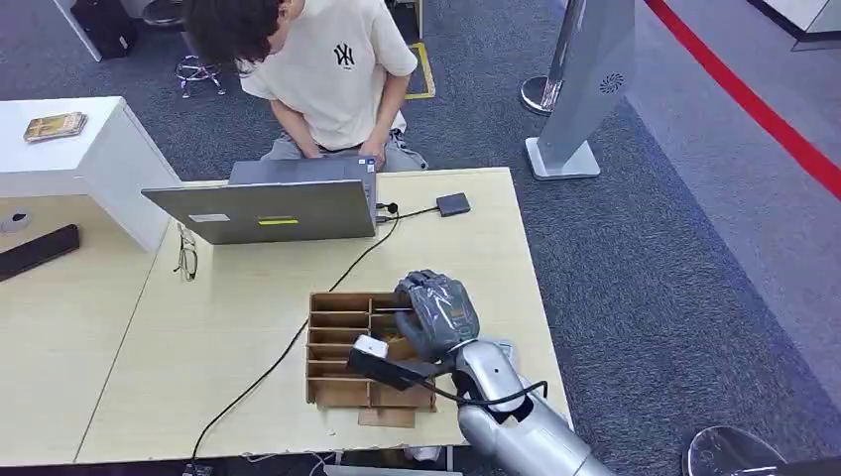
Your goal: Pass the card to the sensor for recognition and then transmit it.
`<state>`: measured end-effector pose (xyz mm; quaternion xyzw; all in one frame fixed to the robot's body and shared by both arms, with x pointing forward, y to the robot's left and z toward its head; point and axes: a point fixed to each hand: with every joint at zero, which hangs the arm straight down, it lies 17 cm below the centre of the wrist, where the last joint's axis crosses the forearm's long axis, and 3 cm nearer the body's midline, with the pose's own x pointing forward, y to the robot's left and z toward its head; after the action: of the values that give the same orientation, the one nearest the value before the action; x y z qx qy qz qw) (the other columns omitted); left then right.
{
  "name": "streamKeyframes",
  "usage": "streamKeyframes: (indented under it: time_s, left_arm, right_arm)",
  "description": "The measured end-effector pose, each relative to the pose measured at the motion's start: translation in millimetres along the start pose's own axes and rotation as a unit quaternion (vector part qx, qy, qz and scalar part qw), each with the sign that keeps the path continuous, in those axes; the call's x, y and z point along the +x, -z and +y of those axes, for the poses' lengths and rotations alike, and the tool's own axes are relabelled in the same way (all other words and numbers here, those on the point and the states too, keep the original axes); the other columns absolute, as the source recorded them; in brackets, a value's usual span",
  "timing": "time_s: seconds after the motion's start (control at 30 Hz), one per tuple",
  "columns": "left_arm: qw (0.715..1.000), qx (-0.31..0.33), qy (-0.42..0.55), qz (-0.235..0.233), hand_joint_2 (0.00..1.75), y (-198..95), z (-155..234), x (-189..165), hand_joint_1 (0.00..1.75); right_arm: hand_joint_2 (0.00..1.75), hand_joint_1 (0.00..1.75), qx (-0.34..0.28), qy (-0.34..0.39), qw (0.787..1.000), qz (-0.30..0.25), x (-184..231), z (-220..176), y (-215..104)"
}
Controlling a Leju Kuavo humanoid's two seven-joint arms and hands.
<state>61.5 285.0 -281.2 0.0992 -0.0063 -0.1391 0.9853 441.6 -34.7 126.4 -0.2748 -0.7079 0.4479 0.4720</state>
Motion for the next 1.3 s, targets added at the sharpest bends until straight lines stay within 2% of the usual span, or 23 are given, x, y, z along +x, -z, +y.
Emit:
streamKeyframes:
  time_s: [0.1, 0.27, 0.3, 0.33, 0.37, 0.43, 0.5, 0.53, 0.6, 0.7, 1.13, 1.3]
  left_arm:
    - [1.000, 0.000, 0.000, 0.000, 1.75, 0.0, 0.1, 0.1, 0.00]
    - [1.000, 0.001, -0.001, 0.000, 1.75, 0.0, 0.4, 0.1, 0.00]
    - [1.000, 0.001, -0.001, 0.000, 1.75, 0.0, 0.4, 0.1, 0.00]
    - [1.000, 0.001, -0.002, 0.000, 1.75, 0.0, 0.3, 0.1, 0.00]
    - [1.000, 0.001, -0.002, 0.000, 1.75, 0.0, 0.3, 0.1, 0.00]
    - [1.000, 0.001, -0.002, 0.000, 1.75, 0.0, 0.3, 0.1, 0.00]
    - [1.000, 0.001, -0.002, 0.000, 1.75, 0.0, 0.3, 0.1, 0.00]
    - [1.000, 0.001, -0.002, 0.000, 1.75, 0.0, 0.3, 0.1, 0.00]
    - [1.000, 0.001, -0.003, 0.000, 1.75, 0.0, 0.4, 0.1, 0.00]
    - [1.000, 0.001, -0.002, 0.000, 1.75, 0.0, 0.3, 0.3, 0.00]
    - [1.000, 0.000, -0.004, 0.000, 1.75, 0.0, 0.2, 0.6, 0.00]
    - [1.000, 0.000, -0.006, 0.000, 1.75, 0.0, 0.3, 0.5, 0.00]
  right_arm:
    - [1.75, 1.13, 0.004, -0.001, 1.000, 0.002, -1.5, 3.0, -0.8]
    - [1.75, 1.06, 0.013, -0.004, 1.000, 0.003, -3.0, 7.7, -1.9]
    - [1.75, 1.15, 0.014, -0.005, 1.000, 0.003, -3.3, 8.2, -2.1]
    - [1.75, 1.15, 0.015, -0.005, 1.000, 0.003, -3.9, 9.1, -2.3]
    - [1.75, 1.31, 0.015, -0.005, 1.000, 0.004, -4.3, 9.7, -2.5]
    - [1.75, 1.31, 0.016, -0.006, 1.000, 0.004, -4.7, 10.6, -2.7]
    - [1.75, 1.45, 0.018, -0.006, 1.000, 0.005, -5.3, 11.4, -3.0]
    - [1.75, 1.45, 0.018, -0.006, 1.000, 0.005, -5.5, 11.7, -3.1]
    - [1.75, 1.66, 0.018, -0.006, 1.000, 0.005, -5.7, 11.8, -3.0]
    - [1.75, 1.75, 0.018, -0.006, 1.000, 0.005, -5.7, 11.8, -3.0]
    - [1.75, 1.75, 0.016, 0.005, 1.000, 0.006, -7.5, 10.1, -1.6]
    - [1.75, 1.75, 0.010, 0.029, 0.999, 0.016, -11.7, 4.7, -0.3]
